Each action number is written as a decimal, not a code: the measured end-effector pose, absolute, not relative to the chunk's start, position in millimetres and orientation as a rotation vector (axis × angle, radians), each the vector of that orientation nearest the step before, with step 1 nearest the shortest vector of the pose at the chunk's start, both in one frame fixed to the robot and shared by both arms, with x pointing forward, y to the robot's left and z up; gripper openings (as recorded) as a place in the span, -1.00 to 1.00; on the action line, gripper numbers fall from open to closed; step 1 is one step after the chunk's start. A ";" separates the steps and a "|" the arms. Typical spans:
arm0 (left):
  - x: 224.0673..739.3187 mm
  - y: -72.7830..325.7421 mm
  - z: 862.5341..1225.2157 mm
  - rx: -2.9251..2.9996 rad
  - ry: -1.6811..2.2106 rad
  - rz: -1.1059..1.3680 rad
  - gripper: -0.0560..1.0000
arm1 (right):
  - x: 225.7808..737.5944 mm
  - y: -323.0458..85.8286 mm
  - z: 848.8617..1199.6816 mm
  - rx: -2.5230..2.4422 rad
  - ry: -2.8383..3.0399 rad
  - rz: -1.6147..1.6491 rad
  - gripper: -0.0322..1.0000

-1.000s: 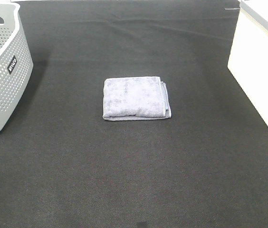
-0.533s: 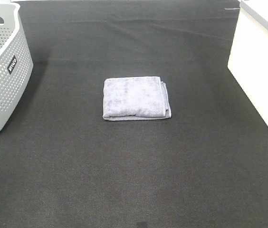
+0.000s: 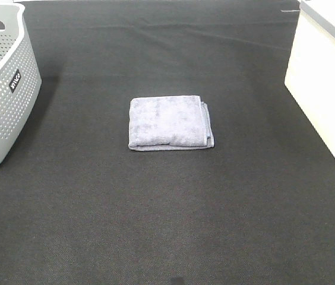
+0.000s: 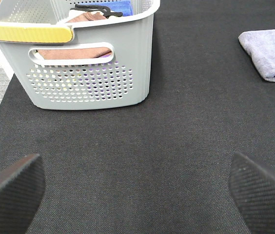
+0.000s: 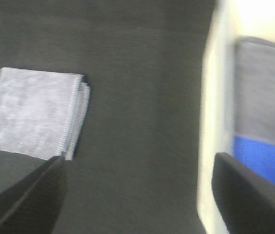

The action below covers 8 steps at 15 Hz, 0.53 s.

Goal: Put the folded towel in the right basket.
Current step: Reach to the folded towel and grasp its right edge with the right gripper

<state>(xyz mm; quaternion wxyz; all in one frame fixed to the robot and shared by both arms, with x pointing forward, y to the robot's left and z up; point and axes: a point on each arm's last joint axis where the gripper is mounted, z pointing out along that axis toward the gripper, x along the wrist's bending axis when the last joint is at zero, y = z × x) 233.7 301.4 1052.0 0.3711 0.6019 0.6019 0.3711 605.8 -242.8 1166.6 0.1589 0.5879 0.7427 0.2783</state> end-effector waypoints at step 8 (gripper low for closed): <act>233.7 301.4 1052.0 1.543 1.543 0.952 0.95 | 674.4 -146.3 1060.7 1.662 2.450 0.723 0.55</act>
